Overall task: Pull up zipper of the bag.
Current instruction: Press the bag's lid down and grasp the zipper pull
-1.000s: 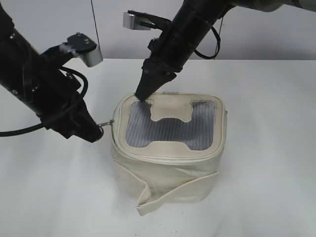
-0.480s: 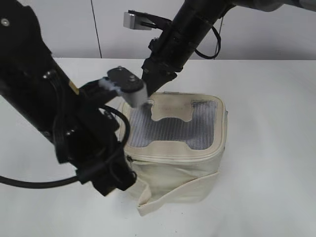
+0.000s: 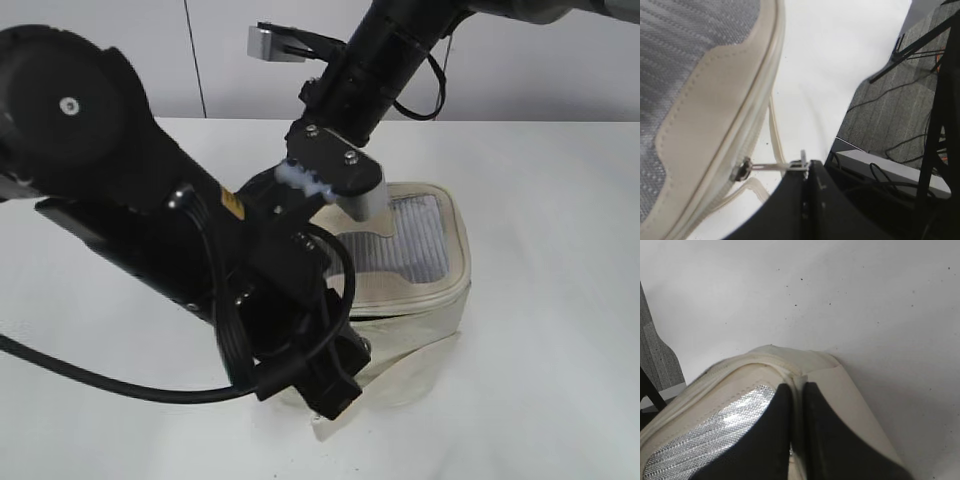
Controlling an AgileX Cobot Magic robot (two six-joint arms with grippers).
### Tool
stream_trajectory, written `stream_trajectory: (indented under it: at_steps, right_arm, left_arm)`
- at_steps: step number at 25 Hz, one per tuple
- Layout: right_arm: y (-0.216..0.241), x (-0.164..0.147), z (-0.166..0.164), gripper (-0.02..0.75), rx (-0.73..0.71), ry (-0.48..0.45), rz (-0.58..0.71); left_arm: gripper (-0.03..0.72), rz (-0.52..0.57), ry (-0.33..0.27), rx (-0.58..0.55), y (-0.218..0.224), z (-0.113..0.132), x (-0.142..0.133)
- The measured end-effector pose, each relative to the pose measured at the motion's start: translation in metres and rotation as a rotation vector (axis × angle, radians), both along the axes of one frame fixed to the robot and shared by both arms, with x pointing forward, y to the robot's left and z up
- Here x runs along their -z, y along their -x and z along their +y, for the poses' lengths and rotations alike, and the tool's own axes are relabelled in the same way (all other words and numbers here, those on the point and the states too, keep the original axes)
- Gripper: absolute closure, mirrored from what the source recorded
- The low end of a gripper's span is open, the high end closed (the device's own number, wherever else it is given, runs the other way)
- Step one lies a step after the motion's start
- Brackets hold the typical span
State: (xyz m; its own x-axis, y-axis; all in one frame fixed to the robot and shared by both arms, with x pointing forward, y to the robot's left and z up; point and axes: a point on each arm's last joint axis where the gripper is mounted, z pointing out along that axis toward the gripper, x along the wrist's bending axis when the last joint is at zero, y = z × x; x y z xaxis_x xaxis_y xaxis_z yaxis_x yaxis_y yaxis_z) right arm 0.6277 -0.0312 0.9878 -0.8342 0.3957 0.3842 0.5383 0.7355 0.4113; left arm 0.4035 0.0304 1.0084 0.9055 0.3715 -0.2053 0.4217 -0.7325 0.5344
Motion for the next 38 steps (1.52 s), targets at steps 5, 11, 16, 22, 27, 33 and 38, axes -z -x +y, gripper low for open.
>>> stream_trajectory:
  at_steps: [5,11,16,22,27,33,38]
  right_arm:
    - [0.0,0.0,0.0,0.696,0.0,-0.002,0.001]
    - [0.0,0.0,0.0,0.696,0.001,-0.006,0.003]
    - [0.0,0.0,0.0,0.696,0.0,-0.002,0.001]
    - [0.0,0.0,0.0,0.696,0.001,-0.001,0.001]
    - [0.0,0.0,0.0,0.696,0.002,0.0,0.002]
    - [0.0,0.0,0.0,0.696,0.003,0.0,0.002]
    - [0.0,0.0,0.0,0.696,0.003,0.006,0.0]
  left_arm:
    - [0.69,0.022,0.052,-0.057,-0.002,-0.005,0.001]
    - [0.69,0.081,0.097,-0.106,-0.009,-0.025,0.006]
    - [0.69,0.068,0.038,-0.069,-0.011,-0.026,0.003]
    - [0.69,0.044,-0.113,-0.05,-0.012,-0.015,0.008]
    - [0.69,0.044,-0.149,-0.041,-0.012,-0.012,0.008]
    - [0.69,0.044,-0.169,-0.036,-0.011,-0.01,0.009]
    - [0.69,0.019,-0.235,-0.076,-0.014,-0.003,0.009]
